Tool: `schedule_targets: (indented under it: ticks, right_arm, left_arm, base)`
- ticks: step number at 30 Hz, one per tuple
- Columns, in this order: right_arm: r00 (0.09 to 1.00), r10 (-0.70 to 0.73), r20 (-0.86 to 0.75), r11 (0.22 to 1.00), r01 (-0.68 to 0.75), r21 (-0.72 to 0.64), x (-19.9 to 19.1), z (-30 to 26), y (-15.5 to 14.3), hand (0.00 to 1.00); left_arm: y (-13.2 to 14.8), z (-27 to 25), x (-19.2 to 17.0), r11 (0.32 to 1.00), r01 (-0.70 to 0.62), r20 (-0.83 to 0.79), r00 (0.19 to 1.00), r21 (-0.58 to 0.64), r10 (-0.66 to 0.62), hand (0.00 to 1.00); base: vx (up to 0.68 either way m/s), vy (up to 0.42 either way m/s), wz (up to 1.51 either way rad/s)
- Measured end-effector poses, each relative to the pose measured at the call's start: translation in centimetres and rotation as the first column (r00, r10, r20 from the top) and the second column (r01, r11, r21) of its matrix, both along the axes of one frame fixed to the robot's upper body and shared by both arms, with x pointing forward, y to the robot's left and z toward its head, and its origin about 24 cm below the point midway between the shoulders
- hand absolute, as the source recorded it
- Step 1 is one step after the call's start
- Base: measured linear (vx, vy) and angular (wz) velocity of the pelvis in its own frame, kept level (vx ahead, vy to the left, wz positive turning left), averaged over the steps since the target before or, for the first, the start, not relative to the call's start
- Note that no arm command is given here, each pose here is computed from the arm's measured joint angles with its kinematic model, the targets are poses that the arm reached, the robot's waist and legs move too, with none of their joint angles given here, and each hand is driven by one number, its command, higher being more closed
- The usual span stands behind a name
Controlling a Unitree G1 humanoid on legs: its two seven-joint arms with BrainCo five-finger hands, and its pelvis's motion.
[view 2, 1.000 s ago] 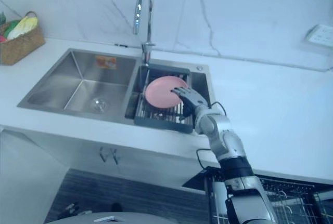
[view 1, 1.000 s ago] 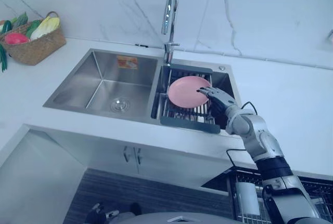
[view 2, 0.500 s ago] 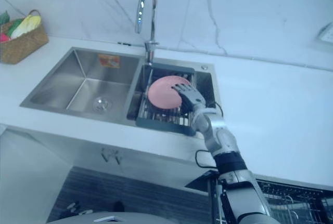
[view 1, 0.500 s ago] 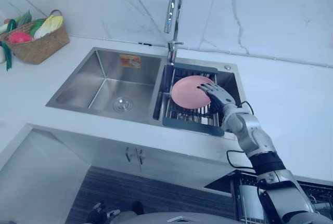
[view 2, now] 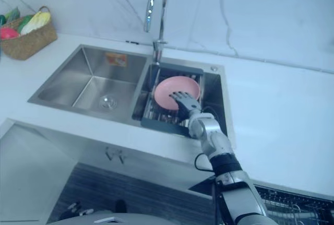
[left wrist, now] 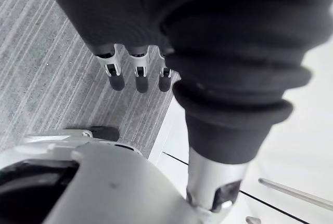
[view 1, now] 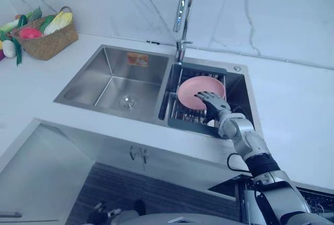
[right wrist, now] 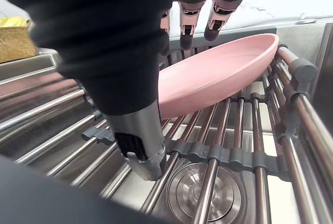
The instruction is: Walk over to the sink, pick up the cup, carry it to the dishwasher, place the cup inside the dishwasher, then close the dishwasher door
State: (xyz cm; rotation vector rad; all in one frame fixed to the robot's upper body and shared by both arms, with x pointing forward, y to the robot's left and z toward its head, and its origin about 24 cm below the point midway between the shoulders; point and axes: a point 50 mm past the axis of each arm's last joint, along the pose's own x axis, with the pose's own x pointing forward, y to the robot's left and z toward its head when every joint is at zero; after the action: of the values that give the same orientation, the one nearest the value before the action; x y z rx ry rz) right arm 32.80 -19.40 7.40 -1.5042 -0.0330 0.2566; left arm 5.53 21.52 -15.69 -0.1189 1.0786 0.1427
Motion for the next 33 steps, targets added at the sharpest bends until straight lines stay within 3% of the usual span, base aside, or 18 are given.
schedule_targets:
  ticks: [24, 25, 33]
  right_arm:
    - [0.997, -0.068, 0.035, 0.985, 0.073, -0.154, 1.1, -0.1, -0.4, 0.0]
    - [0.997, -0.069, 0.03, 0.983, 0.073, -0.168, 1.4, -0.1, -0.4, 1.0]
    - [0.996, -0.08, 0.04, 0.965, 0.087, -0.246, 1.7, -0.3, -0.6, 1.0]
  left_arm:
    - [-0.2, 0.1, 0.4, 1.0, 0.011, 0.028, 1.0, 0.0, -0.011, 0.0]
    - [-0.2, 0.2, 0.4, 1.0, 0.012, 0.029, 1.0, 0.001, -0.012, 0.0]
    - [-0.2, 0.2, 0.6, 0.999, 0.032, 0.037, 0.999, 0.006, -0.032, 0.0]
  base:
    - [0.01, -0.002, 0.01]
    - [0.0, 0.0, 0.0]
    - [0.0, 0.0, 0.0]
